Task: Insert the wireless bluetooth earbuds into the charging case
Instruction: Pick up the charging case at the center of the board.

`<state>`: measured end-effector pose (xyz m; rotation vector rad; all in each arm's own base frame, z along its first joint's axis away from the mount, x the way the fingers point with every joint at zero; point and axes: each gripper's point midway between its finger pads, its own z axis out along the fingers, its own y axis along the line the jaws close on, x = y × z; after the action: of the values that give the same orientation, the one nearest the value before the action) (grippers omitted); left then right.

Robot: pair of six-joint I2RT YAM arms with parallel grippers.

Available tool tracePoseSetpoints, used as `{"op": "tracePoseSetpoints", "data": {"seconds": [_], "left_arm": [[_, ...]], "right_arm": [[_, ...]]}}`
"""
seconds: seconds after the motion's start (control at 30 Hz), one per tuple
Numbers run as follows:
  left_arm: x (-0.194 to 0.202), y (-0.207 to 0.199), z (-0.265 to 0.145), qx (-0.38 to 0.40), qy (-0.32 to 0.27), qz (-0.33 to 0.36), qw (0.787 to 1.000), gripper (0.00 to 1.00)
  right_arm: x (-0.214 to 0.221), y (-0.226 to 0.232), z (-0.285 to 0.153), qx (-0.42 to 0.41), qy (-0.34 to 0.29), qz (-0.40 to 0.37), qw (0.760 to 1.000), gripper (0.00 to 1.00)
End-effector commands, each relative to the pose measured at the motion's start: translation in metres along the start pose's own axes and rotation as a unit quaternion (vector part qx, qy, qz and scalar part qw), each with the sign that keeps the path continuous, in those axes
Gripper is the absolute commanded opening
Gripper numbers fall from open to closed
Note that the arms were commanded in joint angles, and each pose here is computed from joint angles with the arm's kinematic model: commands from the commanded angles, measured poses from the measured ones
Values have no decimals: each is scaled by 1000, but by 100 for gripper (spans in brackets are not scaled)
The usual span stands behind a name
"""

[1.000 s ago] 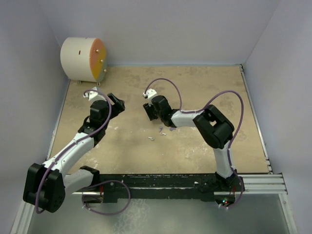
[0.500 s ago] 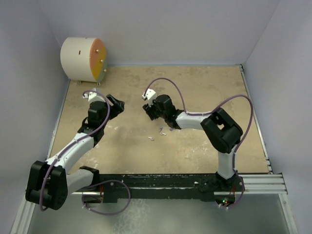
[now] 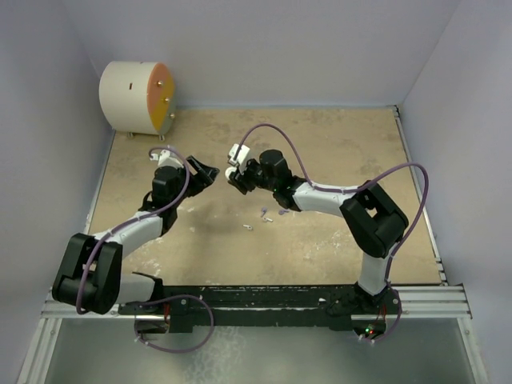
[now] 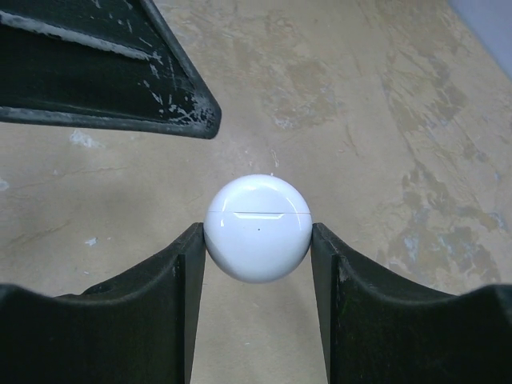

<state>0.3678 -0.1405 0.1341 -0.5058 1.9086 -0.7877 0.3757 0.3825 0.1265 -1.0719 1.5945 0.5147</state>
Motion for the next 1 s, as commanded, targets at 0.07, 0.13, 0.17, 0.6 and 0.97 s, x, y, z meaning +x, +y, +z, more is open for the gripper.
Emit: {"op": "tracePoseSetpoints", "data": {"seconds": [0.07, 0.13, 0.17, 0.6, 0.97], "left_arm": [[-17, -34, 2, 86, -36, -32, 995, 71], [-19, -38, 1, 103, -49, -48, 992, 71], [-21, -39, 0, 111, -57, -56, 991, 71], [-28, -52, -7, 190, -100, -117, 970, 68], [-19, -64, -3, 244, -82, -141, 956, 62]], "right_arm": [[-45, 3, 1, -24, -53, -18, 998, 0], [-48, 3, 1, -27, -57, -13, 998, 0], [-49, 5, 2, -29, -58, -10, 998, 0], [-55, 13, 1, -51, -68, 8, 996, 0], [-61, 12, -2, -50, -74, 7, 996, 0]]}}
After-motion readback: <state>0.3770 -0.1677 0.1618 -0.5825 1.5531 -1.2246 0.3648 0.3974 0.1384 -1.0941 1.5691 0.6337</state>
